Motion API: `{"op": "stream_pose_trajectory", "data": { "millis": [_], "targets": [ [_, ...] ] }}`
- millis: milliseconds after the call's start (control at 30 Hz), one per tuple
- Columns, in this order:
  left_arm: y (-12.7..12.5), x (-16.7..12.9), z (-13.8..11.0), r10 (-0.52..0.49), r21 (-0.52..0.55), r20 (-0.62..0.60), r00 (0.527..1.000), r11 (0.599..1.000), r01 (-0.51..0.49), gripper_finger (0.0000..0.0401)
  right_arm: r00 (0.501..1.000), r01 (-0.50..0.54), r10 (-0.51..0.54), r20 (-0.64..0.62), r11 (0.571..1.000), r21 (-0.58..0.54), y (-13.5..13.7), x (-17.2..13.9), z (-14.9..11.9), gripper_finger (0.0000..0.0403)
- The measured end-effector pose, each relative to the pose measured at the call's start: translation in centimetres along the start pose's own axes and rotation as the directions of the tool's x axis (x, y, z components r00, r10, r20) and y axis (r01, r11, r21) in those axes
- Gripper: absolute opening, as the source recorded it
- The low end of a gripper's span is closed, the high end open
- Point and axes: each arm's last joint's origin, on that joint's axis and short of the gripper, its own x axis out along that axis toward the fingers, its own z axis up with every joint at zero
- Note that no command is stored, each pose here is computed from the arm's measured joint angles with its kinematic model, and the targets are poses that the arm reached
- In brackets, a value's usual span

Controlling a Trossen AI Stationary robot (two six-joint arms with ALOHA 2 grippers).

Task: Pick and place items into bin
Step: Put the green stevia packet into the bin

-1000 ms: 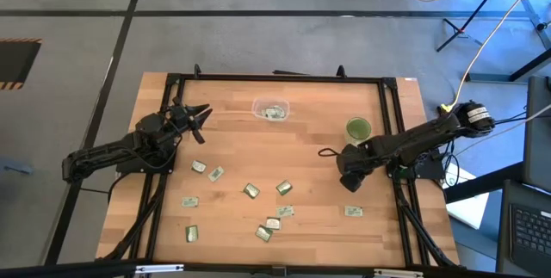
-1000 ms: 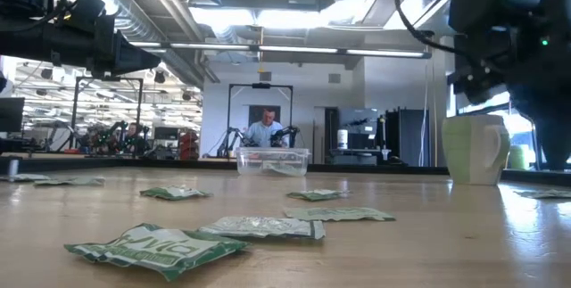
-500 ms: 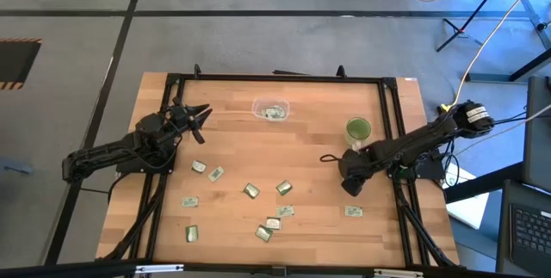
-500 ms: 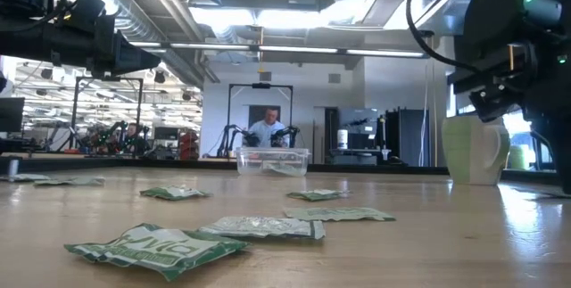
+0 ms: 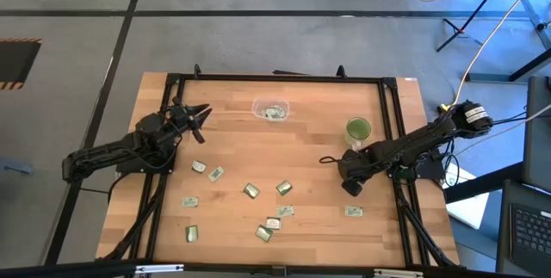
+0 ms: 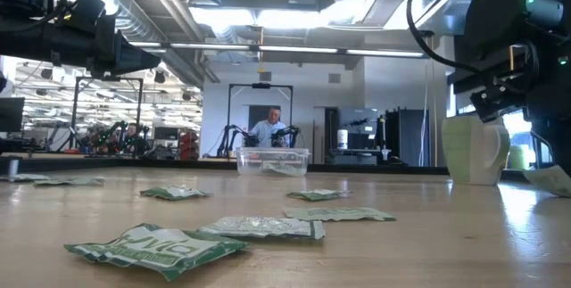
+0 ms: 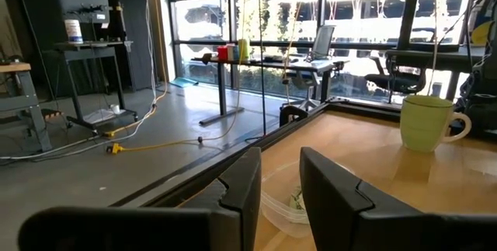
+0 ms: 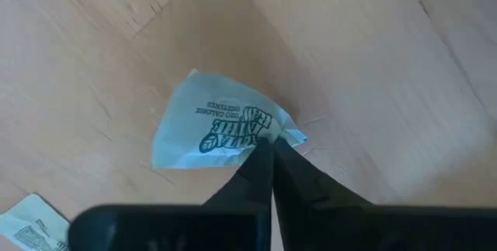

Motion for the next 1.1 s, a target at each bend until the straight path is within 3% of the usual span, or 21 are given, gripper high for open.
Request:
{"op": "stream_pose_trajectory", "data": {
  "millis": [167, 367, 533, 633, 767, 867, 967, 1100],
  "targets": [
    [0.0, 0.0, 0.0, 0.000, 0.000, 0.000, 1.000, 1.000, 0.000, 0.0086, 1.000, -0.008, 0.008, 0.000, 1.000, -0.003, 0.2, -0.3, 0.1, 0.0003],
    [0.0, 0.0, 0.0, 0.000, 0.000, 0.000, 1.000, 1.000, 0.000, 0.0086, 0.992, -0.104, 0.109, 0.060, 0.991, -0.090, 2.4, -2.6, 1.4, 0.0001],
    [0.0, 0.0, 0.0, 0.001, 0.010, 0.000, 1.000, 1.000, -0.001, 0.0086, 0.950, -0.148, 0.202, 0.240, 0.963, -0.223, 4.6, -5.6, 3.2, 0.0001],
    [0.0, 0.0, 0.0, 0.001, 0.010, 0.001, 1.000, 1.000, -0.001, 0.0086, 0.885, -0.140, 0.247, 0.395, 0.950, -0.281, 5.7, -8.3, 5.2, 0.0001],
    [0.0, 0.0, 0.0, 0.001, 0.009, 0.000, 1.000, 1.000, -0.001, 0.0086, 0.767, -0.057, 0.276, 0.579, 0.929, -0.367, 6.3, -12.6, 8.4, 0.0001],
    [0.0, 0.0, 0.0, 0.001, 0.009, 0.000, 1.000, 1.000, -0.001, 0.0086, 0.712, 0.054, 0.279, 0.644, 0.893, -0.446, 6.4, -15.2, 11.2, 0.0000],
    [0.0, 0.0, 0.0, 0.001, 0.009, 0.000, 1.000, 1.000, -0.001, 0.0086, 0.686, 0.171, 0.244, 0.685, 0.862, -0.478, 6.3, -16.9, 14.5, 0.0000],
    [0.0, 0.0, 0.0, 0.001, 0.009, 0.000, 1.000, 1.000, -0.001, 0.0086, 0.687, 0.296, 0.168, 0.707, 0.823, -0.484, 5.4, -17.4, 19.5, 0.0000]
  ]
}}
